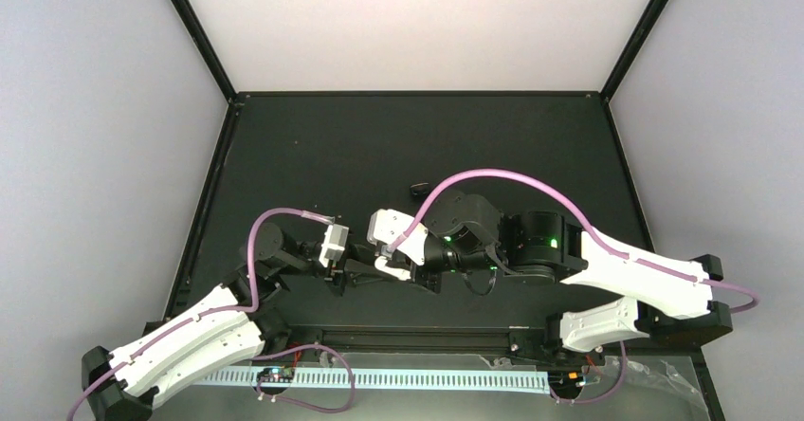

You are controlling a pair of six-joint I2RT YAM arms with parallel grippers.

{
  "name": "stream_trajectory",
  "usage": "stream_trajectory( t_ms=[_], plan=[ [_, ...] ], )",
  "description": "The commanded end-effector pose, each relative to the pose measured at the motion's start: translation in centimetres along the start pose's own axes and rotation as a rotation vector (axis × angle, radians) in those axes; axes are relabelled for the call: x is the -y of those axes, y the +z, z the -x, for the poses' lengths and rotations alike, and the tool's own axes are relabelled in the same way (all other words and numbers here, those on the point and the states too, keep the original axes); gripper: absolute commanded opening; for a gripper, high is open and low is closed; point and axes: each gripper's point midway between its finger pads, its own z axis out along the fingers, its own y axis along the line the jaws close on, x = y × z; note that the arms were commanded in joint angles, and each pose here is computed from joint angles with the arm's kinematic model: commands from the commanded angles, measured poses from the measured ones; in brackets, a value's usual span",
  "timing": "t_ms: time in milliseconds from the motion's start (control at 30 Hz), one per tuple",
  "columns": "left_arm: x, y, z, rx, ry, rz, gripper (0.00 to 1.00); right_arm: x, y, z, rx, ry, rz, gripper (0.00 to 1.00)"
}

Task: Insert the wireless bluetooth earbuds into the charging case
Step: Place the earbud in the charging case.

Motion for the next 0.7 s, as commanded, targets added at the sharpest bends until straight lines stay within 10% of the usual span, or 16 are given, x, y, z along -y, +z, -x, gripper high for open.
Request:
stream_trajectory(
  t_ms=[0,167,667],
  plan=[
    [1.1,-0.1,3.0,0.067,0.060,-0.020,0.01,-0.3,0.5,-0.1,-0.024,-0.011,-0.003,0.01],
    [1.1,-0.2,3.0,0.067,0.063,-0.016,0.01,0.0,0.5,0.1,-0.019,0.001,-0.017,0.01],
    [0.4,-0.4,2.2,0.058,0.053,0.028,0.02,0.2,-3.5,2.8,0.114,0.063,-0.020,0.55]
  ],
)
